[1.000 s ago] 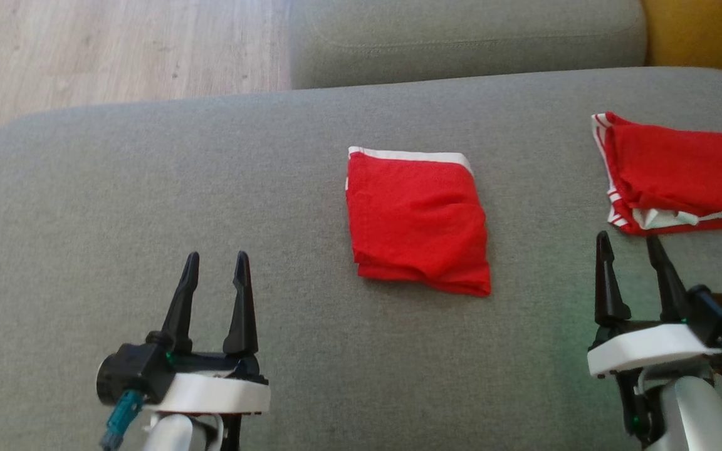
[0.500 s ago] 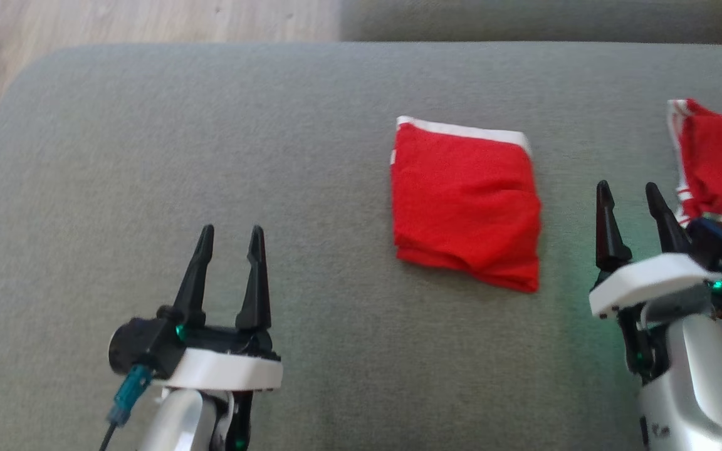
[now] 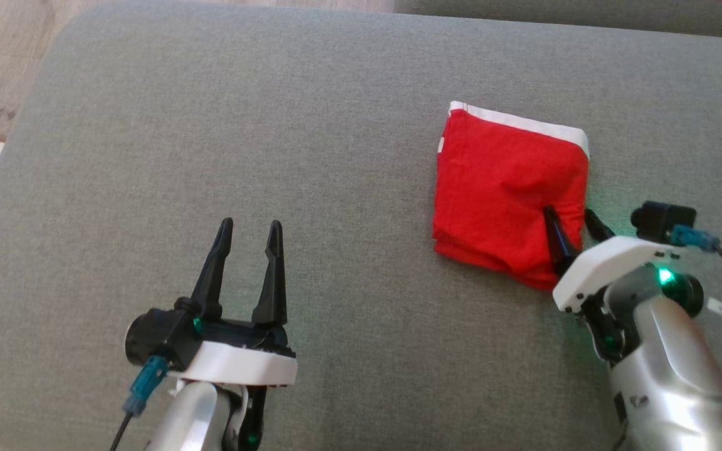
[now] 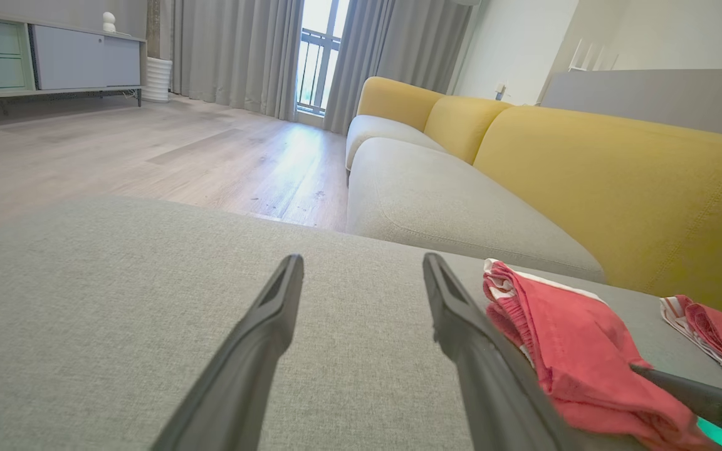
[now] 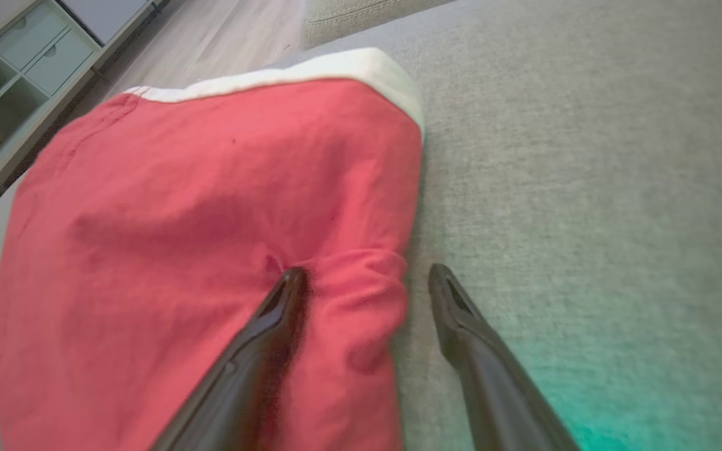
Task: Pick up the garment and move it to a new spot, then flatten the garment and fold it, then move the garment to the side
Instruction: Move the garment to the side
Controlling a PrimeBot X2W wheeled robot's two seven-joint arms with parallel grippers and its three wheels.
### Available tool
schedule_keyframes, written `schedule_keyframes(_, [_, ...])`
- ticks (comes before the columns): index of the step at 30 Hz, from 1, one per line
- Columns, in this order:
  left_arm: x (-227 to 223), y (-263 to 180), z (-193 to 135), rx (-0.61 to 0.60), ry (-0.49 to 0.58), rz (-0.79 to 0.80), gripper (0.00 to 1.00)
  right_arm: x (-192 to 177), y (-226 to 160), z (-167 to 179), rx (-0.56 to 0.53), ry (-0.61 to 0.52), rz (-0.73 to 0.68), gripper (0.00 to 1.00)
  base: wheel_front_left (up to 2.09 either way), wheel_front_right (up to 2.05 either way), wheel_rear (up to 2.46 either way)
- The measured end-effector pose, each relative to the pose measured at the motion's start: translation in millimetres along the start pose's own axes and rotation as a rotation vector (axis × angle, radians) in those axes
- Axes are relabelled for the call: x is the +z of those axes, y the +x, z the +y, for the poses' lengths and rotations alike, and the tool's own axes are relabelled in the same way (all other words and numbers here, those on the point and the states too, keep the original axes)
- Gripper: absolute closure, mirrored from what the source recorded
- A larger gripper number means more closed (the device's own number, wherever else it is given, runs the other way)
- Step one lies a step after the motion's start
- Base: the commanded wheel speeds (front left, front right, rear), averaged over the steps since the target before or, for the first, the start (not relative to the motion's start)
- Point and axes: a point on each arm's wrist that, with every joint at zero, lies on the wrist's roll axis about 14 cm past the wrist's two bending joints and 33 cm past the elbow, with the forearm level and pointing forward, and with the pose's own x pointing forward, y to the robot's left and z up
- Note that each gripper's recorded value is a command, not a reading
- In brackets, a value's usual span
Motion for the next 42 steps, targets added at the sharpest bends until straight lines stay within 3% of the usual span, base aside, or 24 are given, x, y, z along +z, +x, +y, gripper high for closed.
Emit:
schedule_keyframes(5, [-1,-1,2,0.006,0.002,0.003,0.00,-1,8,7,0.020,-0.030,0.023,0.00,0.00,0.00,0.00])
schedule_keyframes(6, [-1,0,1,0.005,0.002,0.003,0.00,-1,9,7,0.022,-0.037,0.026,0.32,0.00,0.00,0.00])
schedule_keyframes(7, [-1,0,1,0.004,0.002,0.003,0.00,-1,9,8,0.024,-0.049,0.025,1.00,0.00,0.00,0.00])
schedule_keyframes(14, [4,1,-6,-0.017,0.005,-0.011,0.00,1,2,9,0.017,-0.158,0.003,1.00,0.00,0.00,0.00])
schedule_keyframes(23, [18,2,-26,-0.078,0.006,-0.056,0.00,41,-28,-15,-0.073,-0.488,-0.094,1.00,0.00,0.00,0.00])
schedule_keyframes(32, [14,9,-43,-0.128,-0.003,-0.048,0.00,88,-78,-126,-0.298,-0.777,-0.018,1.00,0.00,0.00,0.00])
schedule_keyframes(42, [-6,30,-43,-0.142,-0.016,0.004,0.00,131,-96,-217,-0.460,-0.929,0.114,1.00,0.00,0.00,0.00])
